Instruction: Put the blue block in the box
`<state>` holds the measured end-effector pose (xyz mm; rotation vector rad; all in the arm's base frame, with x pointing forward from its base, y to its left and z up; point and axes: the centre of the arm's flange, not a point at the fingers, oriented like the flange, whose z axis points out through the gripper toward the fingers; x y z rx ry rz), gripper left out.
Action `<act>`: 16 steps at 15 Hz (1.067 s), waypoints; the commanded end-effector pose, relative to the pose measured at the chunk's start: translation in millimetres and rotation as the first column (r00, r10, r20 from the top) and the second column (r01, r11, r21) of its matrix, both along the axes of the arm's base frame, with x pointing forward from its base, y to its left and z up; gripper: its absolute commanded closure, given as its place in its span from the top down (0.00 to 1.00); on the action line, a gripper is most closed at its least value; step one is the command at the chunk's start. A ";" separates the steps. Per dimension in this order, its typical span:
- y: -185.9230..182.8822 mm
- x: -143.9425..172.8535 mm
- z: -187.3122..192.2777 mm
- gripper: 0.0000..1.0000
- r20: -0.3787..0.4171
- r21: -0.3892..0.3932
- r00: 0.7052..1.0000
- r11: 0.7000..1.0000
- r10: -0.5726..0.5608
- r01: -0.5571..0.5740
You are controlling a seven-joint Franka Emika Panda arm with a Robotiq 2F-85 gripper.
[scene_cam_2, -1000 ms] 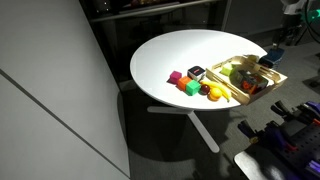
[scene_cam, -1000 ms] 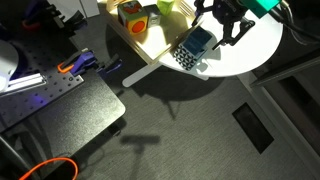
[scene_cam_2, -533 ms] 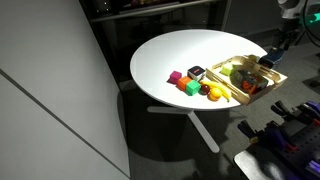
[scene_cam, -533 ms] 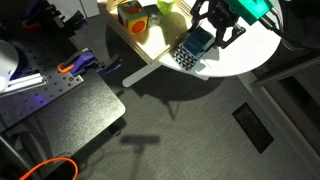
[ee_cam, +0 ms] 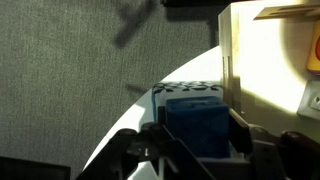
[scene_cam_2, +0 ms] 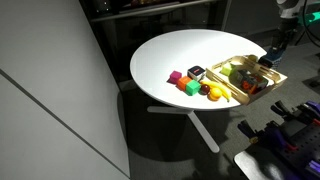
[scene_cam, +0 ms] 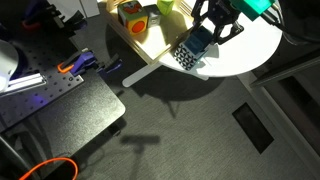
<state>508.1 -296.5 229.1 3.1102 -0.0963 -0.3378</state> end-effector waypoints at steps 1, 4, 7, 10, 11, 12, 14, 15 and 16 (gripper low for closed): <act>16.1 2.8 17.7 0.34 0.007 -0.010 1.000 1.000 0.025 -0.025; 30.9 7.5 24.4 0.34 0.021 0.003 0.999 0.999 0.048 -0.048; 47.9 10.4 29.9 0.34 0.031 0.014 0.997 0.997 0.076 -0.077; 66.2 7.0 34.1 0.34 0.030 0.025 0.994 0.994 0.109 -0.110; 72.0 4.1 35.7 0.84 0.030 0.029 0.992 0.992 0.122 -0.123; 77.5 2.1 37.9 0.84 0.032 0.029 0.991 0.991 0.132 -0.133; 87.4 -2.5 44.4 0.98 0.035 0.035 0.989 0.989 0.144 -0.146; 91.9 -4.7 48.1 1.00 0.034 0.035 0.989 0.989 0.146 -0.147; 95.7 -6.4 52.2 1.00 0.033 0.035 0.989 0.988 0.146 -0.147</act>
